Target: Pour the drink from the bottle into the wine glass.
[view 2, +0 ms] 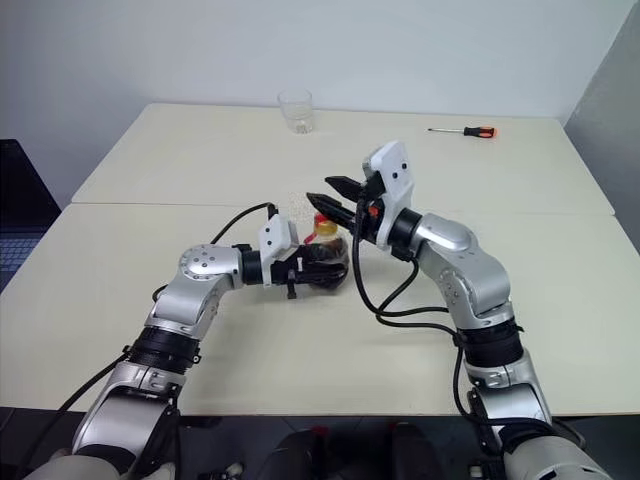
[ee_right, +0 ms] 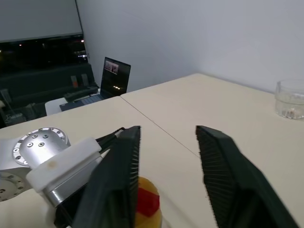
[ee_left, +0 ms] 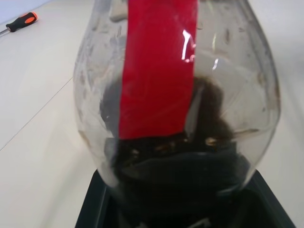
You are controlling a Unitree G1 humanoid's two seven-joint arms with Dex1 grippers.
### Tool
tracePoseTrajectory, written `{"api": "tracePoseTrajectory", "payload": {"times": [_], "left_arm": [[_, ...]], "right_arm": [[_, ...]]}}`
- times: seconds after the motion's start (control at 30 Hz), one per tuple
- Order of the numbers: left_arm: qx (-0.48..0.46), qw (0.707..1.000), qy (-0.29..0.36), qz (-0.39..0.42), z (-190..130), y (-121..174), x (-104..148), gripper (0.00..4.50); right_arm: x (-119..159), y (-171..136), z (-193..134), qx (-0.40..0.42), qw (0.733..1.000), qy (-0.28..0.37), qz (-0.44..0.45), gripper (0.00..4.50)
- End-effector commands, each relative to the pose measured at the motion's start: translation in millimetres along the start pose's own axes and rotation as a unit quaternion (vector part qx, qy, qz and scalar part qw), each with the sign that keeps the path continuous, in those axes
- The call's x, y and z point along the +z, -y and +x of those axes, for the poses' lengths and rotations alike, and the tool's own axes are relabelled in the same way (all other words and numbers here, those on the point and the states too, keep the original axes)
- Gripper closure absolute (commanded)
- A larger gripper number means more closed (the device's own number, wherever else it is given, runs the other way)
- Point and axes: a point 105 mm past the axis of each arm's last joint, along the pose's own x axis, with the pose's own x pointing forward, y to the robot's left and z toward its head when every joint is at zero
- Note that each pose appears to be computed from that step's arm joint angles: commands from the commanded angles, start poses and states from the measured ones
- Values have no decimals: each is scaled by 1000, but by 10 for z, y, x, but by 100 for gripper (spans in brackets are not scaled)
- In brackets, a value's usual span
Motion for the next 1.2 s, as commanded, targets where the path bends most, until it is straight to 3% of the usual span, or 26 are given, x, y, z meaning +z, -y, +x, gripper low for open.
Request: {"api": "tracePoseTrajectory", "payload": {"times": [0.03, 0.1, 0.23, 0.37, 0.53, 1.2], "left_arm": [[3, 999, 24, 37, 3, -57, 202, 295], [3, 999, 24, 37, -1, -56, 197, 295], [6, 999, 25, 39, -9, -59, 195, 295], [14, 999, 29, 41, -12, -77, 206, 295], [22, 998, 35, 41, 7, -86, 211, 295], [27, 996, 86, 0, 92, -47, 418, 295]], "right_arm": [[166, -45, -10, 20, 1000, 23, -5, 386], [183, -54, -11, 24, 999, 25, -4, 447], [229, -54, -32, 29, 999, 31, 3, 447], [256, -73, -76, 42, 998, 36, 18, 359], [264, -120, -133, 62, 996, 38, 51, 184], [84, -34, -75, 42, 998, 23, 28, 184]]}}
